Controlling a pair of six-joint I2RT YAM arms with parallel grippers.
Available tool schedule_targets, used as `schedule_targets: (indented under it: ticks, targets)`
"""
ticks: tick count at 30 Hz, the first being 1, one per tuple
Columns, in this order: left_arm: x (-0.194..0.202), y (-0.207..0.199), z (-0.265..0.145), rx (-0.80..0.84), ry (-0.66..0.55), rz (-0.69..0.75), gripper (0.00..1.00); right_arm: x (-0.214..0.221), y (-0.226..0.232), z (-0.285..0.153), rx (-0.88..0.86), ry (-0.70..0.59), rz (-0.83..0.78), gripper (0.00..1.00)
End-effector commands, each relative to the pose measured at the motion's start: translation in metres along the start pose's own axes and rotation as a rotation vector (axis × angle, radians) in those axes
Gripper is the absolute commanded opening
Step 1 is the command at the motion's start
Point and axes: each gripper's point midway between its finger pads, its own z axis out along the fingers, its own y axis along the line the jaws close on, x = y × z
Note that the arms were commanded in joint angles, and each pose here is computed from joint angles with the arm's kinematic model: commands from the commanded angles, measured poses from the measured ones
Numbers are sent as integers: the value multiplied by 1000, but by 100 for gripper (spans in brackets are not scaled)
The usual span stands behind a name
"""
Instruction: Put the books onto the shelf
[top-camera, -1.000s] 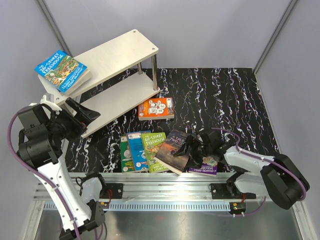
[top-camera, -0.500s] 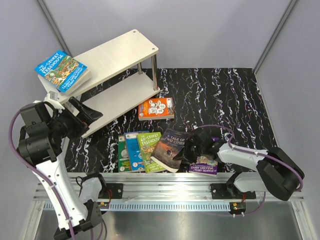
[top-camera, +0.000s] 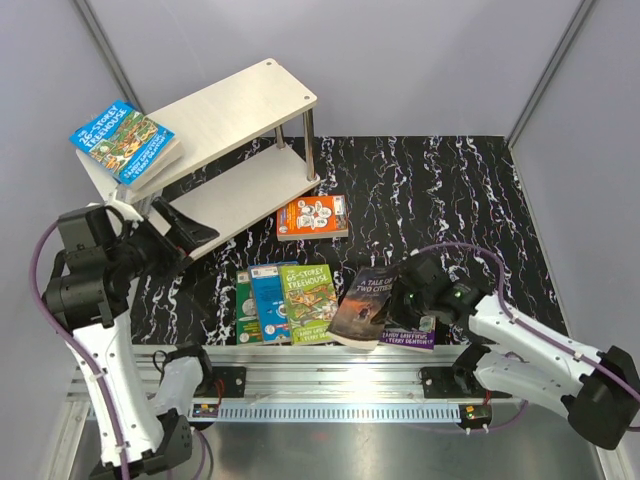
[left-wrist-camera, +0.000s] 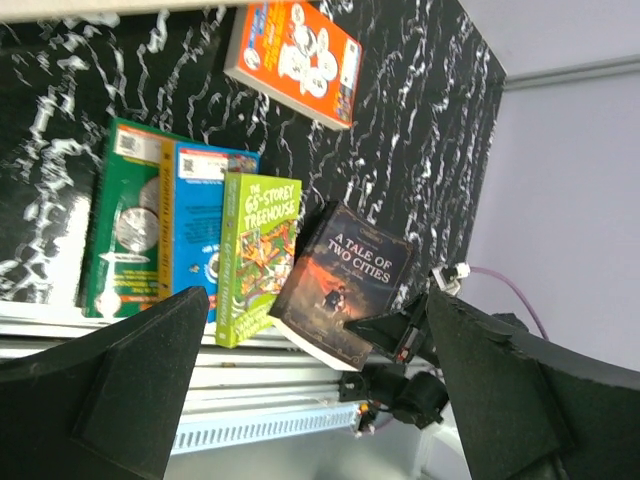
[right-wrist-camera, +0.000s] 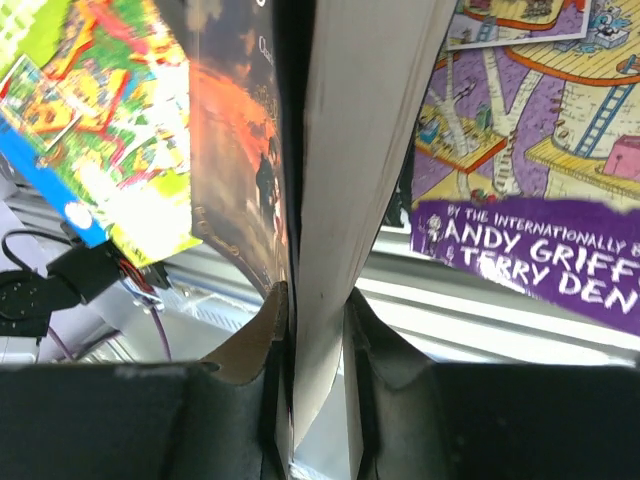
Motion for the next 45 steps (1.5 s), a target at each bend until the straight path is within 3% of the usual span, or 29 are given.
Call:
schedule_targets:
  ticks: [1,9,12,17,23,27,28,35,41,45]
  targets:
    - [-5,-25,17,95,14,-8,99,-15,47,-29,-104,-50,-119,0]
    - [54,-106,61,137,193,235,99,-40,147,-66,-314,-75,-343,0]
    - [79,-110,68,198,235,243,99,-52,197,-104,-413,-119,-432,0]
    - [101,-97,69,275,280,225,99,-46,234,-147,-561,-122,-462,0]
    - [110,-95,63,330,304,237,99,-22,250,-176,-802,-64,-437,0]
    - [108,-126,52,504,290,219,97,-8,243,-171,-871,2,-378,0]
    - [111,-129,50,523,309,222,93,-8,243,-173,-888,4,-371,0]
    - [110,-124,59,461,313,259,77,-9,252,-192,-975,-41,-374,0]
    - [96,-84,65,224,260,325,82,-8,254,-205,-1003,-60,-374,0]
    - [108,-80,72,239,301,307,82,-7,253,-208,-1027,-64,-363,0]
